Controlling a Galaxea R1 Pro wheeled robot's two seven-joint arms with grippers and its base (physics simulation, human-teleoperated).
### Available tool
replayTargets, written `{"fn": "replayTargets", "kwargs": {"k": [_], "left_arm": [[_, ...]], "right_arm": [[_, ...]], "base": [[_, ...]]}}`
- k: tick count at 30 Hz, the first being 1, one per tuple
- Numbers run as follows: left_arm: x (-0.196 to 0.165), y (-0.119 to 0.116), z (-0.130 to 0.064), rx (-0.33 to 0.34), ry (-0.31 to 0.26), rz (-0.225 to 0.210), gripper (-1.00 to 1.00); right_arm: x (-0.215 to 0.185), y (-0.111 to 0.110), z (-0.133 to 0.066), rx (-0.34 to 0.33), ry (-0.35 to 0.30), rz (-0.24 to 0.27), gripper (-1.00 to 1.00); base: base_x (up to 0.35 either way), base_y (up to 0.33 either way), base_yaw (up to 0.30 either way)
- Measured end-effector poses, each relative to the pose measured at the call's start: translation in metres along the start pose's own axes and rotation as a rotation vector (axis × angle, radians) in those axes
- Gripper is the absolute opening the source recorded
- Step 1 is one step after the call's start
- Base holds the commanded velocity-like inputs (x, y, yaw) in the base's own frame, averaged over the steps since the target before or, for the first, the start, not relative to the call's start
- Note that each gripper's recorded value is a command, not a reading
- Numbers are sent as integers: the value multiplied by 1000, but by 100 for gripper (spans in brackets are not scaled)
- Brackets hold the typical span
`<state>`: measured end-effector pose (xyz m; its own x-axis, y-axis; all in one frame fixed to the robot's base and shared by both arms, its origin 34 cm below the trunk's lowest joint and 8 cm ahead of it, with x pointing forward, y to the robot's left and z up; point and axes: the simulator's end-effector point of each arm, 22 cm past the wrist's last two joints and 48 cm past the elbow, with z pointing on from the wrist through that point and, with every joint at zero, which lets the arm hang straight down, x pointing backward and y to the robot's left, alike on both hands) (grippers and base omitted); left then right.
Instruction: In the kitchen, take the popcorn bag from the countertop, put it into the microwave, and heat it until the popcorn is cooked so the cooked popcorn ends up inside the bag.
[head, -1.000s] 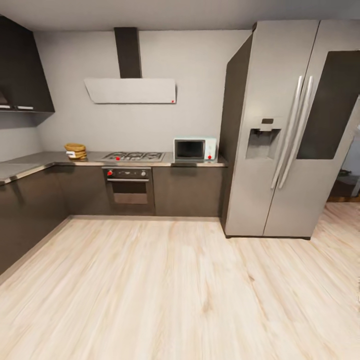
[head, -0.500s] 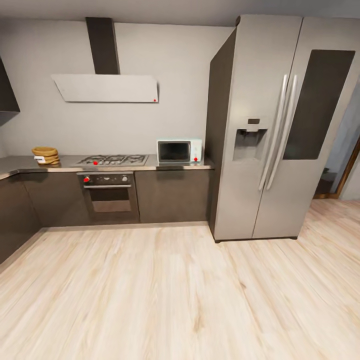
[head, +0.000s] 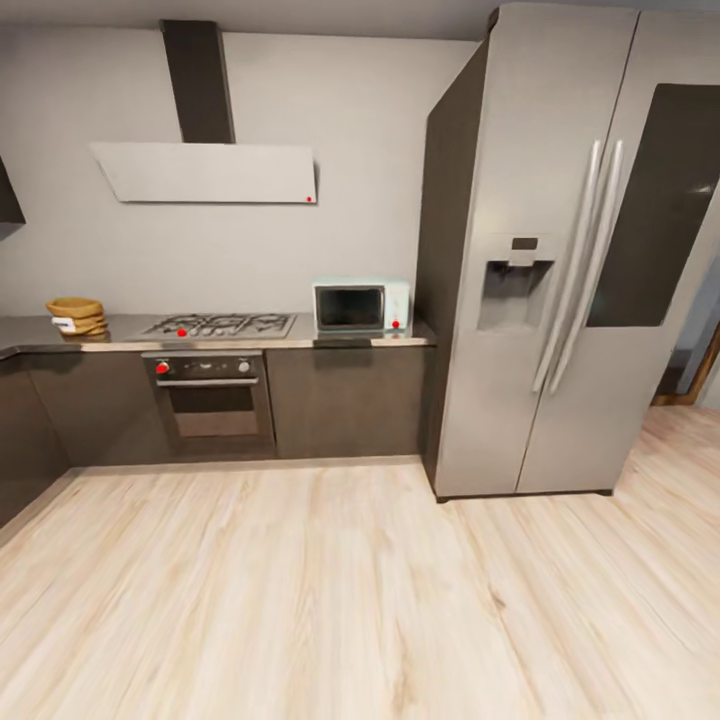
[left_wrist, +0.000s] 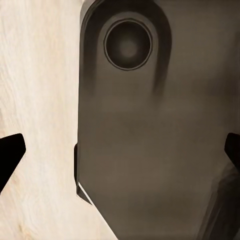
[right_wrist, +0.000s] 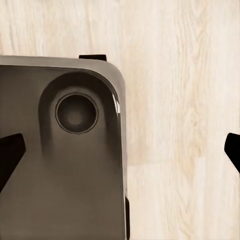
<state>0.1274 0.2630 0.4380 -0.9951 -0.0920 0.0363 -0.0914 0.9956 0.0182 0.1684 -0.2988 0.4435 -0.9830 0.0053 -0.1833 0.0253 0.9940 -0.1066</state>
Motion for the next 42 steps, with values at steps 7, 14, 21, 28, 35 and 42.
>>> {"fn": "replayTargets", "kwargs": {"k": [7, 14, 21, 28, 35, 42], "left_arm": [[0, 0, 0, 0, 0, 0, 100], [0, 0, 0, 0, 0, 0, 100], [0, 0, 0, 0, 0, 0, 100], [0, 0, 0, 0, 0, 0, 100], [0, 0, 0, 0, 0, 0, 100], [0, 0, 0, 0, 0, 0, 100]], "right_arm": [[0, 0, 0, 0, 0, 0, 100], [0, 0, 0, 0, 0, 0, 100], [0, 0, 0, 0, 0, 0, 100], [0, 0, 0, 0, 0, 0, 100], [0, 0, 0, 0, 0, 0, 100], [0, 0, 0, 0, 0, 0, 100]], "base": [[331, 0, 39], [331, 0, 73], [331, 0, 27], [302, 139, 0], [288, 197, 0], [304, 85, 0]]}}
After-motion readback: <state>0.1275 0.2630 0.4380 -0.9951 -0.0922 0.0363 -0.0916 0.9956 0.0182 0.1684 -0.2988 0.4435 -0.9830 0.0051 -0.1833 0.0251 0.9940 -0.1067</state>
